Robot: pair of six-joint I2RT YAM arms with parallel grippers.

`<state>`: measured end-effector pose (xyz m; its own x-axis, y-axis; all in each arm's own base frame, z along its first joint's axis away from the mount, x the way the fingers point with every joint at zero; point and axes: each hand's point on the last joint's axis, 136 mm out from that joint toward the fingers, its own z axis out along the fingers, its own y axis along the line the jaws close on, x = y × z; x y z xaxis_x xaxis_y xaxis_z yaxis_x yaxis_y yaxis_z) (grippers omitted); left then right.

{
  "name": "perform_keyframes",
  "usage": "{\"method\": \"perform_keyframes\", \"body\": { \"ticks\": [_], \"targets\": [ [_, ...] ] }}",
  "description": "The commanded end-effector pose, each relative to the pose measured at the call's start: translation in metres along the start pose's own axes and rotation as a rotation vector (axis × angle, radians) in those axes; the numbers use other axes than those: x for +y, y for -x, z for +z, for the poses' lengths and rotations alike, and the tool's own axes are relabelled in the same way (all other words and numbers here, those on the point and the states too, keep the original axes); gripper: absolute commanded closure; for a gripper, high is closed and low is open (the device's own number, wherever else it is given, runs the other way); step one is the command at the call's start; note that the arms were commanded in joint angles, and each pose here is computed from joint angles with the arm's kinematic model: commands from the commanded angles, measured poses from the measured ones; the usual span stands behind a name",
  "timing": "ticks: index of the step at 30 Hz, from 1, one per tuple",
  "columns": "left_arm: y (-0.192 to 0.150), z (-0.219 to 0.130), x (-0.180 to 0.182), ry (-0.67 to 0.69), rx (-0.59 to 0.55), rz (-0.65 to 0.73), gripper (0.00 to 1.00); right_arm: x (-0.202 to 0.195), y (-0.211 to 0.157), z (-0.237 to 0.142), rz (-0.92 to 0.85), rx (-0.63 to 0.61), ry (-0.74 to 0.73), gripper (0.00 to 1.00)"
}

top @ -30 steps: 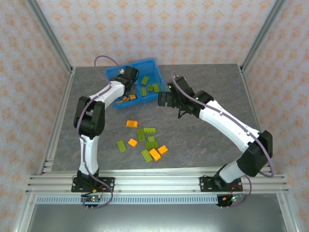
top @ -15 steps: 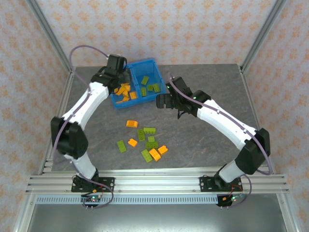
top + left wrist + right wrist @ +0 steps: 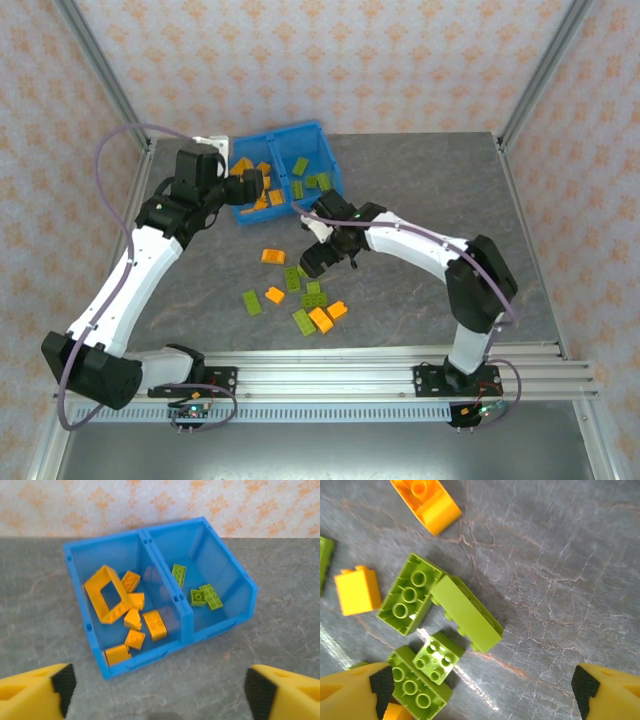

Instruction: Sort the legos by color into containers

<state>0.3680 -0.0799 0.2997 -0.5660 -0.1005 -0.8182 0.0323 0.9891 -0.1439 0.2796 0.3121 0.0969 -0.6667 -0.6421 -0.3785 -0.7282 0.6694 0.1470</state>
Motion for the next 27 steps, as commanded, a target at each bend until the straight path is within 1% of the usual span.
{"method": "perform_keyframes", "body": {
  "ticks": [1,3,7,10,12,15,19,22,27],
  "targets": [
    [-0.010,-0.011,0.016,0.062,0.002,0.025,0.00,0.006,-0.010,0.014,-0.115,0.087,0.021,0.08],
    [-0.014,-0.012,0.020,0.079,0.007,0.025,0.00,0.010,-0.015,0.026,-0.138,0.138,0.026,0.10],
    [-0.017,-0.012,0.021,0.089,0.015,0.023,0.00,0.011,-0.012,0.042,-0.130,0.154,0.026,0.17],
    [-0.017,-0.011,0.023,0.097,0.015,0.021,0.00,0.010,-0.010,0.049,-0.122,0.160,0.026,0.27],
    [-0.018,-0.009,0.024,0.103,0.016,0.019,0.00,0.009,-0.011,0.052,-0.119,0.173,0.027,0.40],
    [-0.019,-0.005,0.024,0.107,0.020,0.011,0.00,0.008,-0.015,0.057,-0.111,0.193,0.022,0.53],
    [-0.020,0.000,0.021,0.093,0.027,0.006,0.00,0.007,-0.015,0.058,-0.105,0.198,0.016,0.63],
    [-0.019,0.000,0.021,0.091,0.023,0.005,0.00,0.004,-0.015,0.059,-0.101,0.196,-0.001,0.65],
    [-0.019,-0.001,0.021,0.093,0.018,0.004,0.00,0.000,-0.014,0.057,-0.093,0.197,-0.027,0.80]
  ]
}}
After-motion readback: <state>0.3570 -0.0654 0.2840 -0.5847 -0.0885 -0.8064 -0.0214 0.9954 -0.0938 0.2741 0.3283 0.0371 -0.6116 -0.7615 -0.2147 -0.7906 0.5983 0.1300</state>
